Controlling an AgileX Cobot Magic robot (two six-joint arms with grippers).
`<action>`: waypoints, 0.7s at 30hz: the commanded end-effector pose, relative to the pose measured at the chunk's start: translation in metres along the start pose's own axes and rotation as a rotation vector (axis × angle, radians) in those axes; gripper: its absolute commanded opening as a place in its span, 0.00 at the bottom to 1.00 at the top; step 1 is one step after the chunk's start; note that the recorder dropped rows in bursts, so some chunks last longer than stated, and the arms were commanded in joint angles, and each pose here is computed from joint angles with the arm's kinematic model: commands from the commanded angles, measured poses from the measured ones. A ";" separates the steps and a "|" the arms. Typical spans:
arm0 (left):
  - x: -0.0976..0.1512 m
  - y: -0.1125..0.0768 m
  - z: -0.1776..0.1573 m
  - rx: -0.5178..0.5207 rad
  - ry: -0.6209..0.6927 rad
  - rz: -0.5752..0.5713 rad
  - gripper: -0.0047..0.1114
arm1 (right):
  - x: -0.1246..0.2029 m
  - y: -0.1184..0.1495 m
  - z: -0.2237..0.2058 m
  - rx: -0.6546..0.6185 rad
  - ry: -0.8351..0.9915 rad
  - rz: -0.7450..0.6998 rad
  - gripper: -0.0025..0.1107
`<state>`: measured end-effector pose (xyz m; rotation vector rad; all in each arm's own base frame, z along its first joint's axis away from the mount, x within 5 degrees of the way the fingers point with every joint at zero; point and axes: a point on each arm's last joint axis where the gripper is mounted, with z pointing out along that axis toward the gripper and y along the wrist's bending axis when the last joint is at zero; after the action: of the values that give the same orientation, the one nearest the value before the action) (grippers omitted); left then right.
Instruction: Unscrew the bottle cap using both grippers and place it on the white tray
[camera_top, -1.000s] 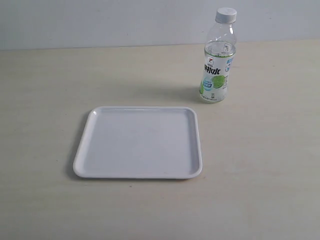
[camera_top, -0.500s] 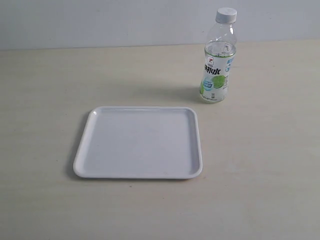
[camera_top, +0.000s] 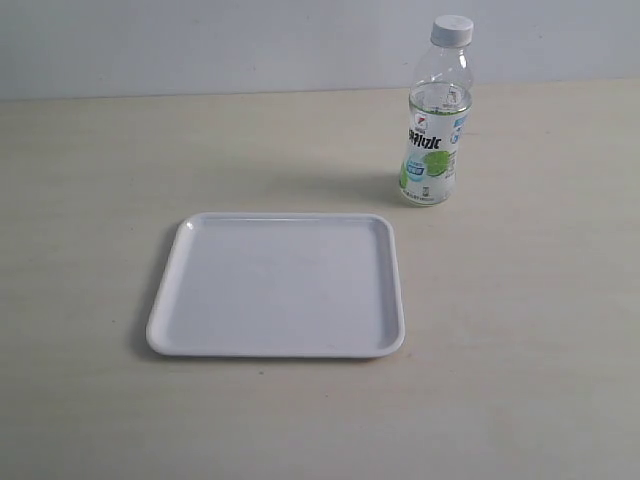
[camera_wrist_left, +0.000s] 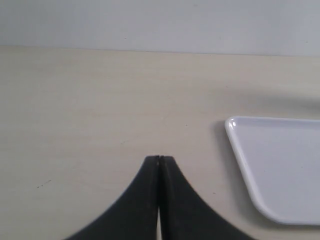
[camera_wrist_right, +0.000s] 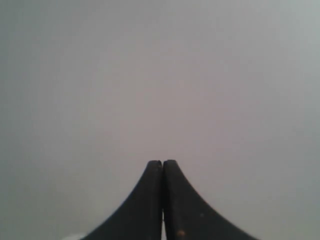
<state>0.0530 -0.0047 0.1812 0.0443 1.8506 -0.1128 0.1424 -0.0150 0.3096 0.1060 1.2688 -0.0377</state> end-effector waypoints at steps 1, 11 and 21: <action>0.000 0.000 0.000 -0.002 -0.010 -0.005 0.04 | 0.063 0.007 0.048 -0.128 0.334 -0.131 0.02; 0.000 0.000 0.000 -0.002 -0.010 -0.005 0.04 | 0.196 0.027 0.079 -0.491 0.702 -0.115 0.38; 0.000 0.000 0.000 -0.002 -0.010 -0.005 0.04 | 0.261 0.029 0.094 -0.512 0.716 0.026 0.95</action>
<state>0.0530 -0.0047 0.1812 0.0443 1.8506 -0.1128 0.3015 0.0125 0.0966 -0.3582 1.9795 0.3542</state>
